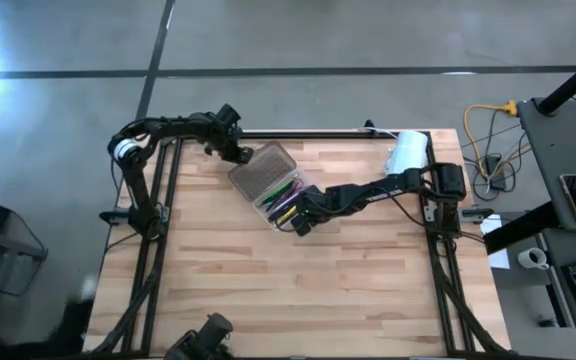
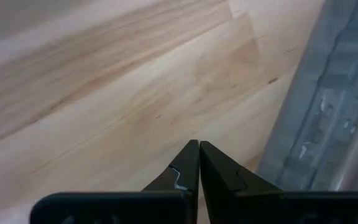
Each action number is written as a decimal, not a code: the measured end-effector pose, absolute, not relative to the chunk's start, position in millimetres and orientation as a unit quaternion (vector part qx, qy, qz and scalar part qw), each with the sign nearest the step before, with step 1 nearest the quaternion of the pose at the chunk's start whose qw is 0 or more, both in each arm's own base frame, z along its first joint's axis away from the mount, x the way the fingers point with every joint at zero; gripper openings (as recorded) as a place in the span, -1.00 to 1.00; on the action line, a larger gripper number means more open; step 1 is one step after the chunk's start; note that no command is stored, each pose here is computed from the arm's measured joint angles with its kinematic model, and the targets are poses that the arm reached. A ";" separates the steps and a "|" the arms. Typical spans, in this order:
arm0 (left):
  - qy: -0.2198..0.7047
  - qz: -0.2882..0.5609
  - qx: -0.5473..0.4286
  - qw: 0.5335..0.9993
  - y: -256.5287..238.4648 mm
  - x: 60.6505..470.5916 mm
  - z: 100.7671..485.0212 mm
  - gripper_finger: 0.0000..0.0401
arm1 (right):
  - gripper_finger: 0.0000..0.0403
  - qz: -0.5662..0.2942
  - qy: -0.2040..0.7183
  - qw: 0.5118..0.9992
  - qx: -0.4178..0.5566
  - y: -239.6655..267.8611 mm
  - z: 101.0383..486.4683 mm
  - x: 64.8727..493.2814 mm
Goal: Pick & place school supplies into a supply box
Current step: Close the black supply box
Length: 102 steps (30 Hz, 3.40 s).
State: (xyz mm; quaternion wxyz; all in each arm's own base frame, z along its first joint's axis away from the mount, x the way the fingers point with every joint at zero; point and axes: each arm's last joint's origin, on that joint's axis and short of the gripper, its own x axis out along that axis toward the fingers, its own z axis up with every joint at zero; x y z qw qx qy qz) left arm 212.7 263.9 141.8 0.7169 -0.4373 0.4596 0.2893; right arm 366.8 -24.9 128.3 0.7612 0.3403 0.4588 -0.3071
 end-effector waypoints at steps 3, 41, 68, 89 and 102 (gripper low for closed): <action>0.452 0.261 -0.451 0.724 263.2 213.3 142.2 -1.00 | -0.96 -0.306 0.459 0.760 0.343 -25.9 128.3 366.7; 0.378 0.022 -0.445 0.811 156.8 297.3 211.7 -1.00 | -0.96 -0.291 0.469 0.787 0.275 1.0 147.8 358.7; 0.381 0.018 -0.465 0.799 133.7 349.5 156.7 -1.00 | -0.96 -0.264 0.442 0.845 0.145 40.4 162.6 301.2; 0.361 0.019 -0.450 0.816 128.0 352.1 169.3 -1.00 | -0.96 -0.227 0.439 0.864 0.096 -0.4 144.4 343.1; 0.357 0.009 -0.447 0.820 122.2 352.7 175.3 -1.00 | -0.96 -0.215 0.456 0.859 0.091 -23.8 139.3 358.3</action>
